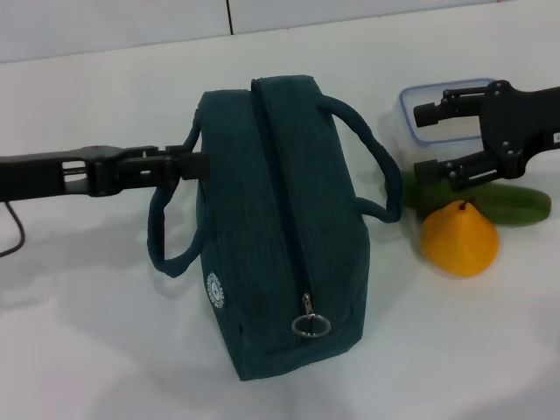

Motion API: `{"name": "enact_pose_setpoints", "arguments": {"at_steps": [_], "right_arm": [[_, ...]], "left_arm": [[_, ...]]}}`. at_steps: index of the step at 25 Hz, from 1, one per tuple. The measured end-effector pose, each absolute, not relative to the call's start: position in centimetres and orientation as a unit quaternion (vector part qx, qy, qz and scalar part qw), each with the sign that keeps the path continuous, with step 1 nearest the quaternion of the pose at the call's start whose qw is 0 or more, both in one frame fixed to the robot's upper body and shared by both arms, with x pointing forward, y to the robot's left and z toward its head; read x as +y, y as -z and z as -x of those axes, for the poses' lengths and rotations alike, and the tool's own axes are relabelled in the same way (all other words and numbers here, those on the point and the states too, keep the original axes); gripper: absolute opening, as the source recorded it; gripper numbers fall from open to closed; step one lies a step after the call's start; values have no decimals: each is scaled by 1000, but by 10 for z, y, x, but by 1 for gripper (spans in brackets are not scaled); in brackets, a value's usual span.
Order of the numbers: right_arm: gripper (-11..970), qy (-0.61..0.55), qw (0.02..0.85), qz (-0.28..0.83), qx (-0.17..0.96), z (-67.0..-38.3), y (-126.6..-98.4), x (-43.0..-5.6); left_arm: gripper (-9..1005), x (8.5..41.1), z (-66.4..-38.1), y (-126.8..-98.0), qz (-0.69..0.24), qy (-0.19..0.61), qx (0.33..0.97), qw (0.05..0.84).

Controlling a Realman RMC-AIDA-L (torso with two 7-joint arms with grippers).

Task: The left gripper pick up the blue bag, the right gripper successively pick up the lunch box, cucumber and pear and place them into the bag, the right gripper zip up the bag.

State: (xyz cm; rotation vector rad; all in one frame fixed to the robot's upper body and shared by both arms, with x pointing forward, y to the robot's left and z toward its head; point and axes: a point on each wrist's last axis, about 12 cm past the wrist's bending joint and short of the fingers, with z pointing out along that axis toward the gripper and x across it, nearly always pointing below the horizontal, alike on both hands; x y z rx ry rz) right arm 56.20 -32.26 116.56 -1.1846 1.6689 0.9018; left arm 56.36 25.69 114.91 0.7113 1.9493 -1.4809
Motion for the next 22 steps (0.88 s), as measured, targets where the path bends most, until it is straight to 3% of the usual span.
{"name": "enact_pose_setpoints", "arguments": {"at_steps": [22], "right_arm": [[857, -380, 434, 467, 670, -561, -1162, -312]], "left_arm": [[787, 255, -555, -1139, -257, 581, 700, 326]]}}
